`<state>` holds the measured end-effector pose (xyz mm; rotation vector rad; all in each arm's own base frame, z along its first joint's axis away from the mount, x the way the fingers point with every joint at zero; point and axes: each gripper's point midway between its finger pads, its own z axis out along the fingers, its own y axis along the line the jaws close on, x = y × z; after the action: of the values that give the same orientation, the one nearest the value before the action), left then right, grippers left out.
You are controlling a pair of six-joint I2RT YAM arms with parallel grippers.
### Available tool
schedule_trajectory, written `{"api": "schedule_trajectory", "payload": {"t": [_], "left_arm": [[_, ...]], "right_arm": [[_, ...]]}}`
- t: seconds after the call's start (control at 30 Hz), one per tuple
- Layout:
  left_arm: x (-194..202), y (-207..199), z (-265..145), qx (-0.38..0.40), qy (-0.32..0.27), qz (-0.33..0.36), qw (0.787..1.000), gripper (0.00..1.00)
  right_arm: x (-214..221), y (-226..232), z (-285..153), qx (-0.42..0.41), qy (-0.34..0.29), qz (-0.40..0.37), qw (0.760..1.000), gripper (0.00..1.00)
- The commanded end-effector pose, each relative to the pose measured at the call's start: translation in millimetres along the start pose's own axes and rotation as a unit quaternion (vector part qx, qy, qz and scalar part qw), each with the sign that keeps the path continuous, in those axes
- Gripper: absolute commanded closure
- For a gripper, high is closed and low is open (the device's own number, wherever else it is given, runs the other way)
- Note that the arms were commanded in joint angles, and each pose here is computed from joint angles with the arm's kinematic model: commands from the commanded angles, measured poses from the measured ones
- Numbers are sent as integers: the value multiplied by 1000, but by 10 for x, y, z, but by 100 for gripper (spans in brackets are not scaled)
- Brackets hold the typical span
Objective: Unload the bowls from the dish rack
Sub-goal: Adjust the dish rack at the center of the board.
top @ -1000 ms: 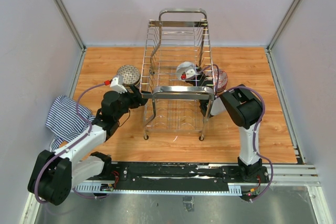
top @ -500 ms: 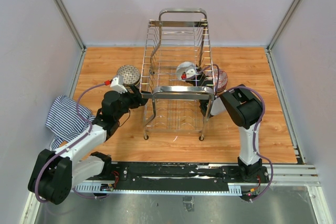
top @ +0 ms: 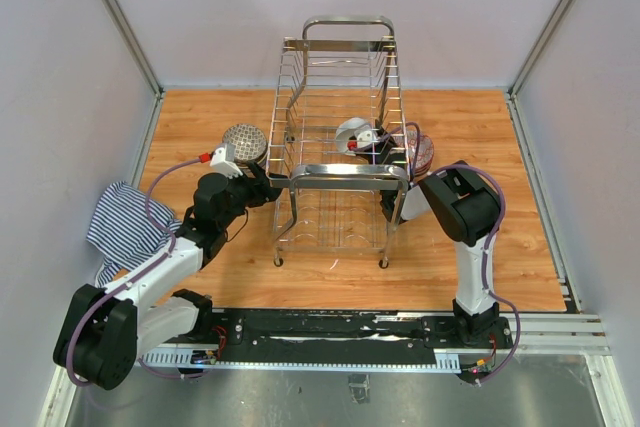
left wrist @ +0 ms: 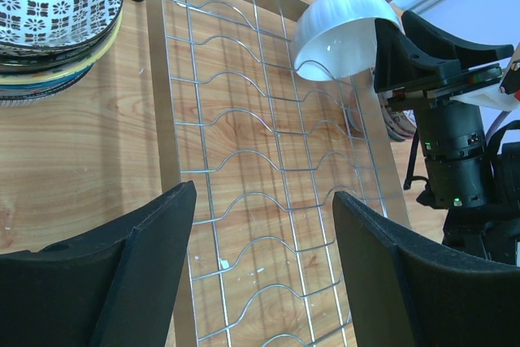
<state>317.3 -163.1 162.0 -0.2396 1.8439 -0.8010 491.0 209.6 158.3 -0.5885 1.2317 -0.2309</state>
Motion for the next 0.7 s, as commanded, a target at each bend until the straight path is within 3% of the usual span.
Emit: {"api": "schedule_trajectory", "payload": {"t": [0.0,0.67], "left_arm": [[-129,-105,21,9,-15,8,1000,27],[-244,-149,-44,4,-28,10,1000,27]], "right_arm": [[-378,-202,33,36,-50,27,998,62],[-501,-577,-101,45,-73,138,987,60]]}}
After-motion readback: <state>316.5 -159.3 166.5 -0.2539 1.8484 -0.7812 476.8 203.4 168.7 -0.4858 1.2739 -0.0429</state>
